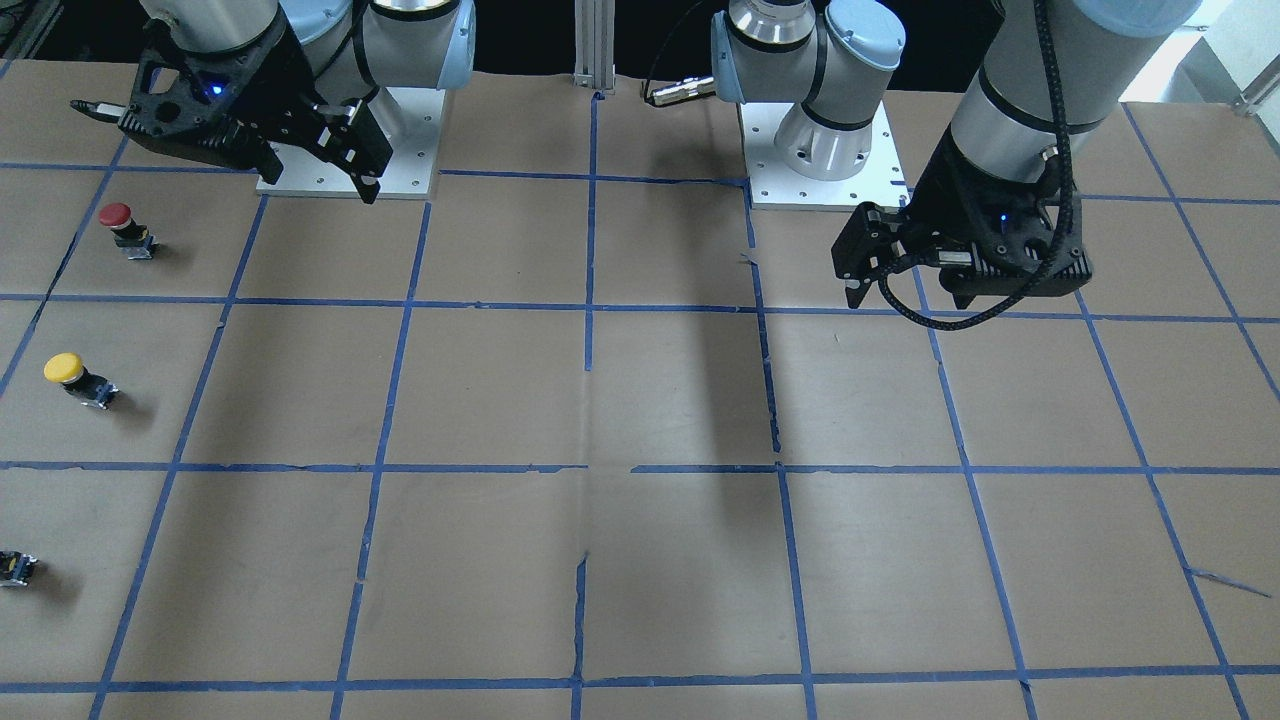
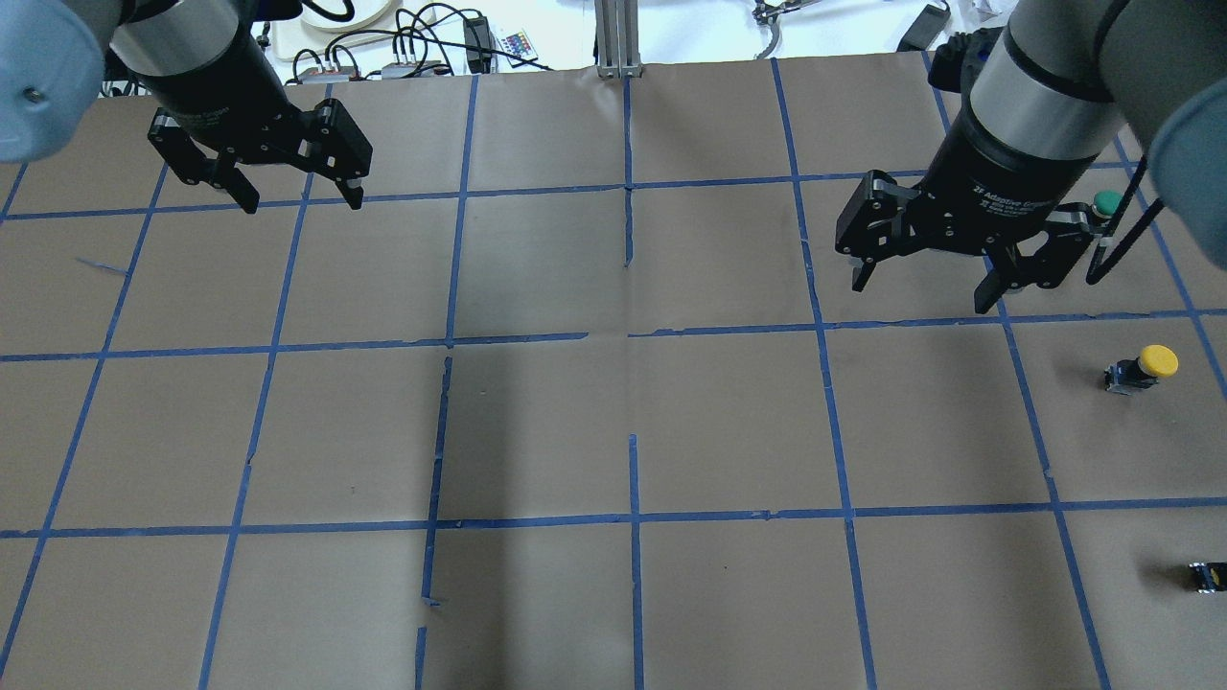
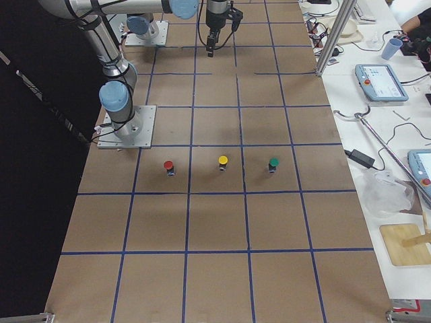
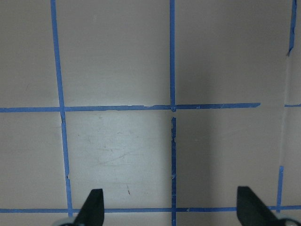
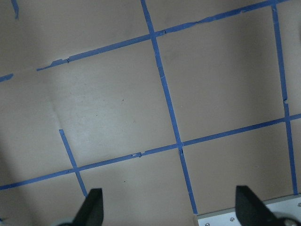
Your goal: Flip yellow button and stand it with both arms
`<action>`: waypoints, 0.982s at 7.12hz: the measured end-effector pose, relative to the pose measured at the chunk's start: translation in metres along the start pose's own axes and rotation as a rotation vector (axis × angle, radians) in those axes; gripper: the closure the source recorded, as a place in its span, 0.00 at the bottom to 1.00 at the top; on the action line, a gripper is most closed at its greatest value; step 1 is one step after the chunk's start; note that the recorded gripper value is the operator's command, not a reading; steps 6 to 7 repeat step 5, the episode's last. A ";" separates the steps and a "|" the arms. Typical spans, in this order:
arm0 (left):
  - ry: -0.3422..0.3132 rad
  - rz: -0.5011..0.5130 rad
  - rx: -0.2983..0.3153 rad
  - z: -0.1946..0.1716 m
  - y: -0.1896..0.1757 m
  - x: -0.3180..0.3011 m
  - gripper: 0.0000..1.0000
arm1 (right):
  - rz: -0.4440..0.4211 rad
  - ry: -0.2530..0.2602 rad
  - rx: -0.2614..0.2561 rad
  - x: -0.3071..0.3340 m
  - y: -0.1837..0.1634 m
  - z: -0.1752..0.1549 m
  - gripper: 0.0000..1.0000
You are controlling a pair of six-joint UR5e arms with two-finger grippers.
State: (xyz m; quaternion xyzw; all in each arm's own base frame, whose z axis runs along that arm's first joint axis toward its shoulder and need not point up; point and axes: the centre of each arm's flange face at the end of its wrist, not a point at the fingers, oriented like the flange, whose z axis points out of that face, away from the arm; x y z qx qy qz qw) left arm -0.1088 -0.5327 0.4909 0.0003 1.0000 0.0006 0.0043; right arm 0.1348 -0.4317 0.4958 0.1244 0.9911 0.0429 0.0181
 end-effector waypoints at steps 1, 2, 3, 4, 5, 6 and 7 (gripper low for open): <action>0.001 0.004 -0.002 0.000 0.001 0.003 0.00 | 0.004 0.003 -0.006 0.001 0.001 -0.004 0.00; 0.001 0.014 -0.004 -0.002 0.004 0.008 0.00 | 0.005 0.016 -0.007 0.003 0.002 -0.005 0.00; 0.000 0.024 -0.005 -0.005 0.009 0.014 0.00 | 0.004 0.032 -0.006 0.004 0.002 -0.005 0.00; -0.001 0.032 -0.006 -0.007 0.012 0.017 0.00 | 0.003 0.041 -0.006 0.005 0.002 -0.005 0.00; -0.001 0.037 -0.007 -0.007 0.013 0.018 0.00 | 0.003 0.046 -0.006 0.005 0.002 -0.004 0.00; -0.001 0.037 -0.007 -0.007 0.013 0.018 0.00 | 0.003 0.046 -0.006 0.005 0.002 -0.004 0.00; -0.001 0.037 -0.007 -0.007 0.013 0.018 0.00 | 0.003 0.046 -0.006 0.005 0.002 -0.004 0.00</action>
